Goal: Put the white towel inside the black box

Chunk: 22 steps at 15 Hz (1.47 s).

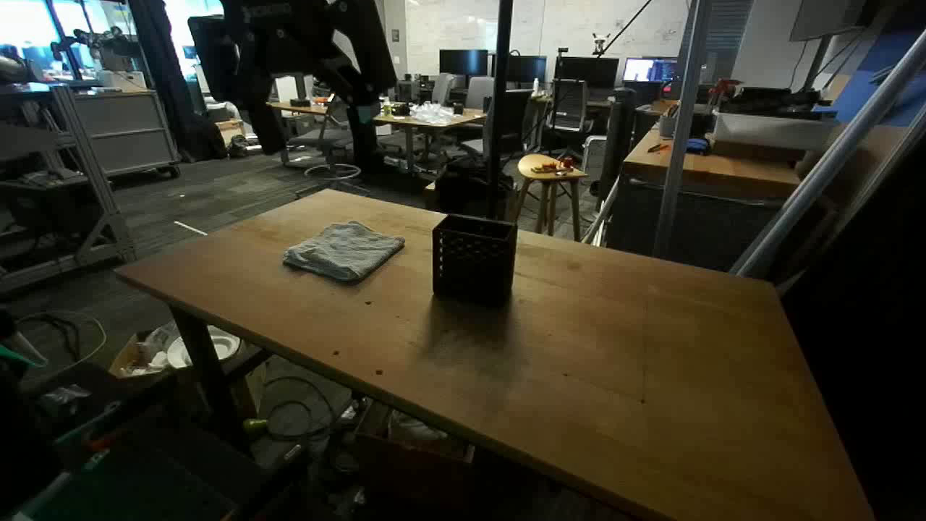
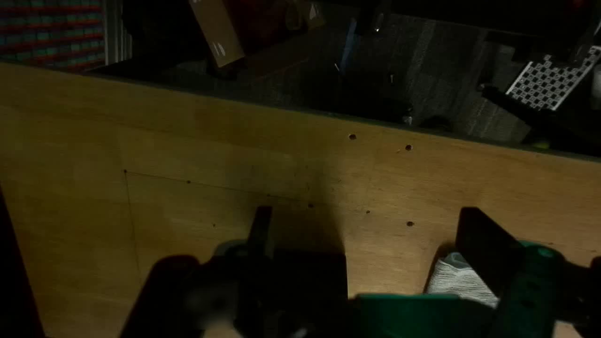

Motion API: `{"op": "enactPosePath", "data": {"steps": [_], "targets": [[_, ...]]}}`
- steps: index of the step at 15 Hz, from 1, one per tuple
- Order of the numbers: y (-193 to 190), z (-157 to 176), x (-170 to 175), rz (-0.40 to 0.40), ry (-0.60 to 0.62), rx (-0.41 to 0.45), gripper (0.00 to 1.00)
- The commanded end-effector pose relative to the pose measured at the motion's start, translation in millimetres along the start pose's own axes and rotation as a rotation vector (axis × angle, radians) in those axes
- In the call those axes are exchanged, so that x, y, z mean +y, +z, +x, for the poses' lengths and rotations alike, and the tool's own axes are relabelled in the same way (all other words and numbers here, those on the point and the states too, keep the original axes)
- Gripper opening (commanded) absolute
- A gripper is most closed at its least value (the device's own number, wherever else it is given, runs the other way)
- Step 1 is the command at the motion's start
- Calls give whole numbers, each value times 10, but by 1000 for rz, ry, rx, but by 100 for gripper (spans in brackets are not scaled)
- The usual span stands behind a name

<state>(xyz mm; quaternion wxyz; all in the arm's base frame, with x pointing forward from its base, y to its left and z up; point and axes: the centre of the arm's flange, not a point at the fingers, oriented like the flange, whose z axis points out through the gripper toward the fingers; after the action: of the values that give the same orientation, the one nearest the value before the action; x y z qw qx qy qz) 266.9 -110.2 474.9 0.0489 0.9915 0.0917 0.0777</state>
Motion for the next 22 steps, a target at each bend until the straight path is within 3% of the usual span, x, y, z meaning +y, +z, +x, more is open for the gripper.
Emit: {"op": "enactPosePath", "data": {"steps": [1,11,15,22], "targets": [[0,0,0,0,0,0,100],[-1,0,0,0,0,0,100],[-128,476,-319,-60,-41,20,100],[-159,1552,-1387,-150,-227,93,100]]}}
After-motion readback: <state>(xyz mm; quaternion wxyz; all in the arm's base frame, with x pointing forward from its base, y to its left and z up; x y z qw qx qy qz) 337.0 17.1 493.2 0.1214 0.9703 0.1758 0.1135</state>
